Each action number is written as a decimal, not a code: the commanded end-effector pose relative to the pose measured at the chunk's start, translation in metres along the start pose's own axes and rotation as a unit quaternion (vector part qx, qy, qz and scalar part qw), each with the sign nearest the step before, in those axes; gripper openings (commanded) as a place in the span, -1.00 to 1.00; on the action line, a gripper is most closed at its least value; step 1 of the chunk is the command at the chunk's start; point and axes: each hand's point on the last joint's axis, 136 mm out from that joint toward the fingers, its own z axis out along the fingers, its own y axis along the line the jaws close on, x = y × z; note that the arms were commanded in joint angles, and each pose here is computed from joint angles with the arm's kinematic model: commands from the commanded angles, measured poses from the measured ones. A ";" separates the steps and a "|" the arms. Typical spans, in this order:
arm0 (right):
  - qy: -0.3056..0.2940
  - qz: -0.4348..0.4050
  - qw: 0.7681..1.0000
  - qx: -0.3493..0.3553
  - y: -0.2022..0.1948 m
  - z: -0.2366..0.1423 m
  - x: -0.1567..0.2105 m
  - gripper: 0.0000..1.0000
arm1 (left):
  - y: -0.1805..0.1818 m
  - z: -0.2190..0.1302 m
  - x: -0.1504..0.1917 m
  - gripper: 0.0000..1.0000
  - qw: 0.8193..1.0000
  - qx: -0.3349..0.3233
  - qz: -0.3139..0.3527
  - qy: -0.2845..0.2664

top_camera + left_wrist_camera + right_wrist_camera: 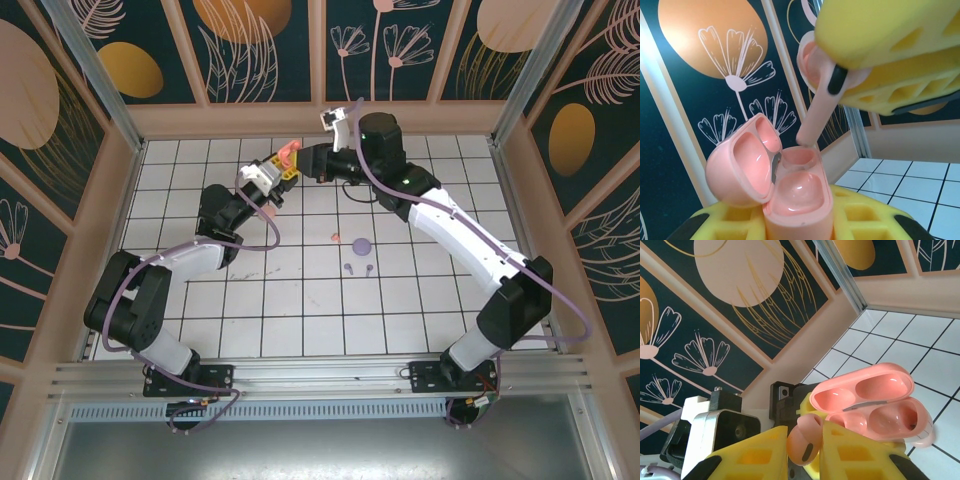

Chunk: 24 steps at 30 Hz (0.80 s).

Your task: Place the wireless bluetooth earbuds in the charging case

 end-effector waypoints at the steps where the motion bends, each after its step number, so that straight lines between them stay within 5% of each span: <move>1: -0.013 -0.008 1.000 -0.027 0.014 0.006 -0.011 -0.60 | 0.001 0.007 -0.016 -1.00 1.000 0.003 0.009 -0.024; 24: 0.023 0.062 0.995 0.072 -0.037 0.024 0.002 -0.65 | 0.001 0.005 -0.016 -1.00 1.000 0.000 0.020 -0.017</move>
